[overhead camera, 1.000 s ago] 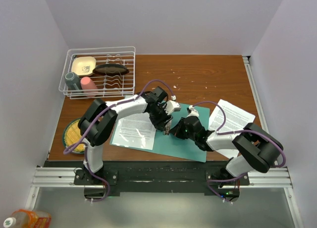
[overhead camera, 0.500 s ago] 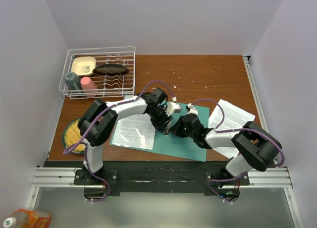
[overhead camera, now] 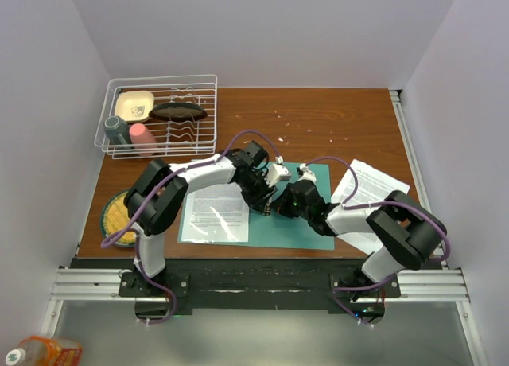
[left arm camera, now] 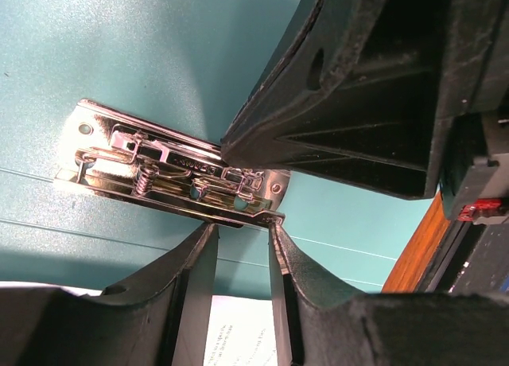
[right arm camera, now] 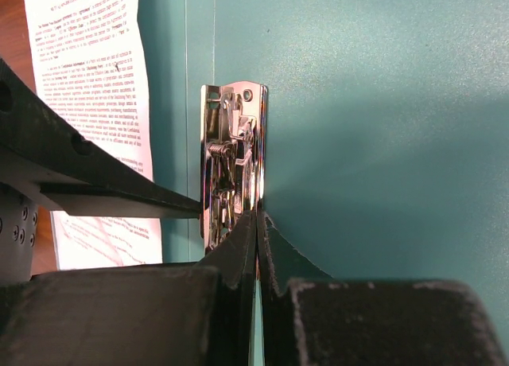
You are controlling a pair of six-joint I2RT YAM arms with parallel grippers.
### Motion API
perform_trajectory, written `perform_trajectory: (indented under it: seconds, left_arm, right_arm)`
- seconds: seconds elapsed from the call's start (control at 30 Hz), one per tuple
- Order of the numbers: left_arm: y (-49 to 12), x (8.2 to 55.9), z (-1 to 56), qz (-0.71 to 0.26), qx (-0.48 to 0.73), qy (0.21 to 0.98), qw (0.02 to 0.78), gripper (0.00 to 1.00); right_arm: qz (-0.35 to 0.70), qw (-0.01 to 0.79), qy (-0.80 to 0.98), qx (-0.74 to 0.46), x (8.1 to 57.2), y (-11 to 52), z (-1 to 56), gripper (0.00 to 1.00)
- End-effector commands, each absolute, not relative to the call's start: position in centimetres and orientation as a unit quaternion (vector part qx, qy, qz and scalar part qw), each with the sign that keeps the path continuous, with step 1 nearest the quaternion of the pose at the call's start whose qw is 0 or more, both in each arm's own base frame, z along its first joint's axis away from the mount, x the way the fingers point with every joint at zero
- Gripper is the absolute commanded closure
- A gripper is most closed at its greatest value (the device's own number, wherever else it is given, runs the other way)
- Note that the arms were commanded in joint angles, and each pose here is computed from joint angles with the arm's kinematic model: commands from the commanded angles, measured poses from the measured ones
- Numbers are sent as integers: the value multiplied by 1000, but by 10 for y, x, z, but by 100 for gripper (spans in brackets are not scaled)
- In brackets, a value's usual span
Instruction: Put the files into the folder
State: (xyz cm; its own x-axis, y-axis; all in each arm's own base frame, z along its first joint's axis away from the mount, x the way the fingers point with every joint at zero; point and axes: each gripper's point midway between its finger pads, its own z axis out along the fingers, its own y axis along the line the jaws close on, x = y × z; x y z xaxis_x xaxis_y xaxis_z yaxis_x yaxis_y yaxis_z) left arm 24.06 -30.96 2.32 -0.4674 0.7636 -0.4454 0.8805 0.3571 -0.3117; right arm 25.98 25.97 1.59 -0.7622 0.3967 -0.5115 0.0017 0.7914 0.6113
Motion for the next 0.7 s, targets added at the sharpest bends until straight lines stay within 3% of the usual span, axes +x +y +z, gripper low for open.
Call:
perform_trajectory:
  seconds: [0.0, 0.27, 0.67]
  left_arm:
    - [-311, 235, 42, -269, 501, 813, 127, 64]
    - [-303, 232, 50, -254, 468, 839, 117, 61]
    - [-315, 222, 30, -241, 434, 863, 89, 65]
  right_arm:
    - [181, 277, 936, 117, 226, 207, -39, 100]
    - [180, 277, 935, 131, 217, 198, -40, 100]
    - [183, 282, 930, 145, 210, 196, -43, 100]
